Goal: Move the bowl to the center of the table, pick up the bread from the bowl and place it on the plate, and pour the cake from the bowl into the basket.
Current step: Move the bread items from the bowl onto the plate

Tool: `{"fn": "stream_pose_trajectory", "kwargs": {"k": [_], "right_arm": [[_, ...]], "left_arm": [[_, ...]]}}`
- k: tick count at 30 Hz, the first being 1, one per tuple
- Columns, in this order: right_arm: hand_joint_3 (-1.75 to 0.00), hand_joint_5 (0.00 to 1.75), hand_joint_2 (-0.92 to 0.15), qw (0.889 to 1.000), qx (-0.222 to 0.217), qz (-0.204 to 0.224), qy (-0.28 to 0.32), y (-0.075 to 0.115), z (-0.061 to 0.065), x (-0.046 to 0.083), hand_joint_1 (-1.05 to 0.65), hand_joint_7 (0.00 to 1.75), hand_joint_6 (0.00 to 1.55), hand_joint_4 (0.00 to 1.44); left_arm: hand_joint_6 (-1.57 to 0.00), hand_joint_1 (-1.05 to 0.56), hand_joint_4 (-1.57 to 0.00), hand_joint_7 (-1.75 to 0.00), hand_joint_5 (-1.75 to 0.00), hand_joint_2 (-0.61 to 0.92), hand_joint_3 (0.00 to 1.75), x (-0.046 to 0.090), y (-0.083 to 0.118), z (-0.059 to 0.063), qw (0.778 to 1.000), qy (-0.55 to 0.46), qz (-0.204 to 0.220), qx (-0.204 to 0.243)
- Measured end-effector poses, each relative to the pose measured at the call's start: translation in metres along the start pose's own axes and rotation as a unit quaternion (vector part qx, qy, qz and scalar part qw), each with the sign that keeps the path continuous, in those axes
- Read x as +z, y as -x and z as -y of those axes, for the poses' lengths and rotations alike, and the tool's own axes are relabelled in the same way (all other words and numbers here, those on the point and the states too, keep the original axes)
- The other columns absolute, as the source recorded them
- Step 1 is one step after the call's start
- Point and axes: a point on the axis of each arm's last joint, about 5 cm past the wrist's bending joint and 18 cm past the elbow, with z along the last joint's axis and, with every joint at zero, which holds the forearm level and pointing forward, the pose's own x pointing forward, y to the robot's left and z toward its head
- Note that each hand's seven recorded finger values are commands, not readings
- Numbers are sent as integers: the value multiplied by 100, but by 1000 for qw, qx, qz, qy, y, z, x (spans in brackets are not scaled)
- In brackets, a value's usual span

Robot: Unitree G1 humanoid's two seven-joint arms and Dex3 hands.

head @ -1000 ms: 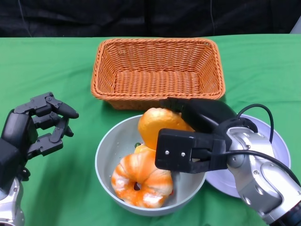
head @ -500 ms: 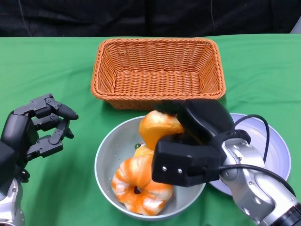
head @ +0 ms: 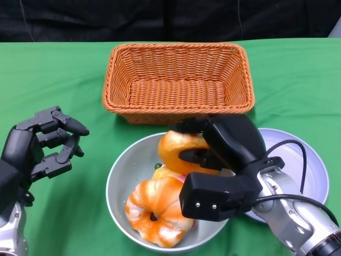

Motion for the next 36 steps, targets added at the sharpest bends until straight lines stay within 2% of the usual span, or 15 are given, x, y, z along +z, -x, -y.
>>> {"fn": "stream_pose_trajectory", "kwargs": {"k": [7, 16, 22, 26, 31, 35, 36], "right_arm": [[0, 98, -89, 999, -19, 20, -18, 0, 1, -1, -20, 4, 115, 88], [0, 96, -90, 997, -51, 22, -61, 1, 2, -5, -18, 3, 116, 91], [0, 125, -90, 995, -73, 13, -70, 1, 0, -9, -11, 3, 119, 78], [0, 131, -90, 993, -81, 12, -79, 2, -1, -10, -9, 4, 120, 75], [0, 131, -91, 984, -119, 9, -132, 1, 5, -12, -12, 4, 119, 74], [0, 131, -91, 982, -126, 5, -140, 3, 6, -14, -12, 5, 119, 74], [-2, 144, -92, 980, -129, 3, -151, 5, 8, -13, -14, 6, 119, 72]], "left_arm": [[-81, 1, -75, -114, -157, 69, 92, 0, 0, 0, 1000, 0, 0, -1], [-82, 1, -75, -114, -157, 69, 91, 0, 0, 0, 1000, 0, -1, 0], [-82, 1, -76, -114, -156, 69, 91, -1, -1, 0, 1000, 2, -3, -1], [-83, 0, -77, -114, -155, 69, 90, 0, -1, 0, 1000, 2, -3, -1], [-82, 0, -76, -113, -156, 70, 89, 0, -1, 0, 1000, 2, -3, -1], [-82, 0, -76, -113, -156, 70, 88, 0, -1, 0, 1000, 2, -3, -1], [-82, 1, -76, -113, -156, 70, 88, 0, -2, 1, 1000, 2, -2, -2]]}}
